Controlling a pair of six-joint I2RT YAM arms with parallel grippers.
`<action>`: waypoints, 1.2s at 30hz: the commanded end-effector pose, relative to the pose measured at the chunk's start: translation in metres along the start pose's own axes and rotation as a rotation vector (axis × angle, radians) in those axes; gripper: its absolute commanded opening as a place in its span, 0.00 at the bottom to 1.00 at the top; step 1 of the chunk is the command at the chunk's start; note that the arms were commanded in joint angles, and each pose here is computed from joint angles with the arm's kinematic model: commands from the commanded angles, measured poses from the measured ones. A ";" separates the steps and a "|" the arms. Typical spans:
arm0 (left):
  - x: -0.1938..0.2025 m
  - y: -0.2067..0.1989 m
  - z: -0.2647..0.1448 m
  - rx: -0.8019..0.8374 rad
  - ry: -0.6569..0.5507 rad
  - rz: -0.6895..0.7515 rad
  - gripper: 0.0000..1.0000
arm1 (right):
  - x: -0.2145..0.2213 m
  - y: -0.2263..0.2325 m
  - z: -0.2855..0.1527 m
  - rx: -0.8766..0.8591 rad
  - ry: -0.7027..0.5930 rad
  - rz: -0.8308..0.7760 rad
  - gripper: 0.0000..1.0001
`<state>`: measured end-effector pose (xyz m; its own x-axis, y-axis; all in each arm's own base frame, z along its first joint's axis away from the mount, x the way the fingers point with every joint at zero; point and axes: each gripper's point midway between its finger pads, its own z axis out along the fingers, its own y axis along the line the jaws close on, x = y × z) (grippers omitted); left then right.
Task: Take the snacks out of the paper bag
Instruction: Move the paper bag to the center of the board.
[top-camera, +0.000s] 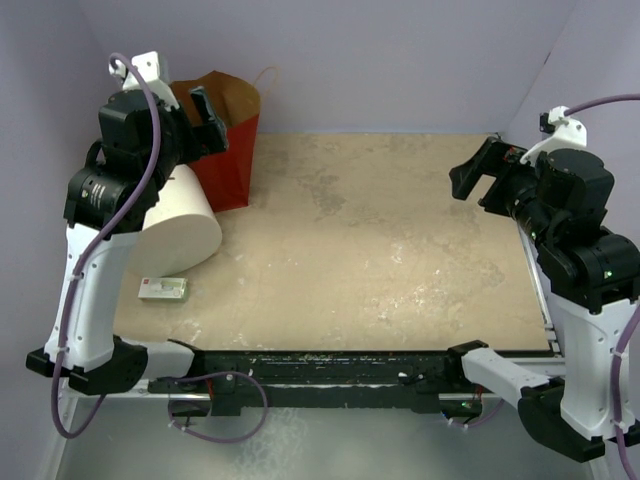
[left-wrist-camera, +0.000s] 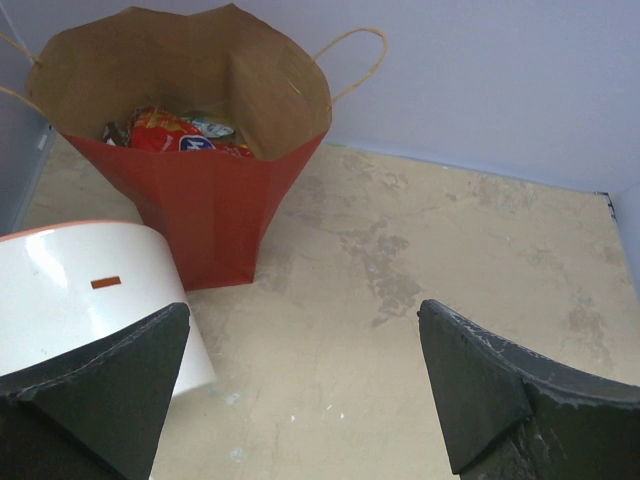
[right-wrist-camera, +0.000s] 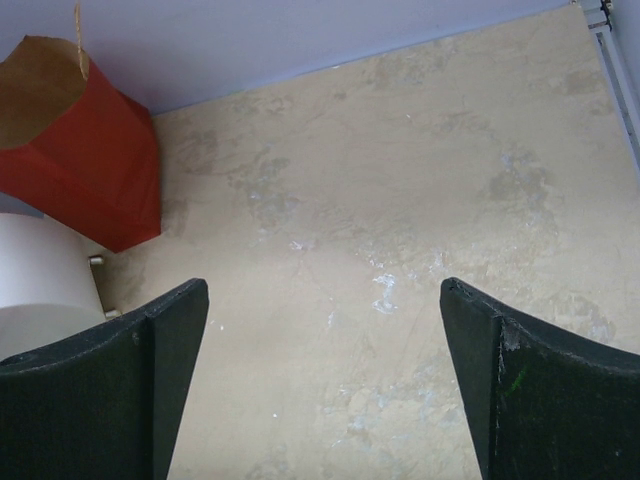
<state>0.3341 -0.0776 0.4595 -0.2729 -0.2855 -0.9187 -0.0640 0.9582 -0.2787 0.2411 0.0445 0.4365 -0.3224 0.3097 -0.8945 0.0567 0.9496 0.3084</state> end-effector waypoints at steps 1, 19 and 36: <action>-0.022 0.002 0.009 -0.021 -0.039 -0.106 0.99 | -0.009 0.004 -0.005 -0.027 -0.057 0.037 0.99; -0.065 -0.038 0.147 0.416 -0.141 -0.157 1.00 | 0.000 0.008 -0.015 -0.083 -0.062 0.060 0.99; -0.008 -0.059 0.297 0.584 -0.090 -0.091 0.96 | -0.001 -0.009 -0.027 0.015 -0.059 0.119 1.00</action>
<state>0.6209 -0.1289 0.3553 -0.3530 -0.4235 -0.8343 0.3374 0.7741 -0.5357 0.2160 0.0410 0.4366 -0.2856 0.3783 -0.8805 0.0598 0.9240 0.3776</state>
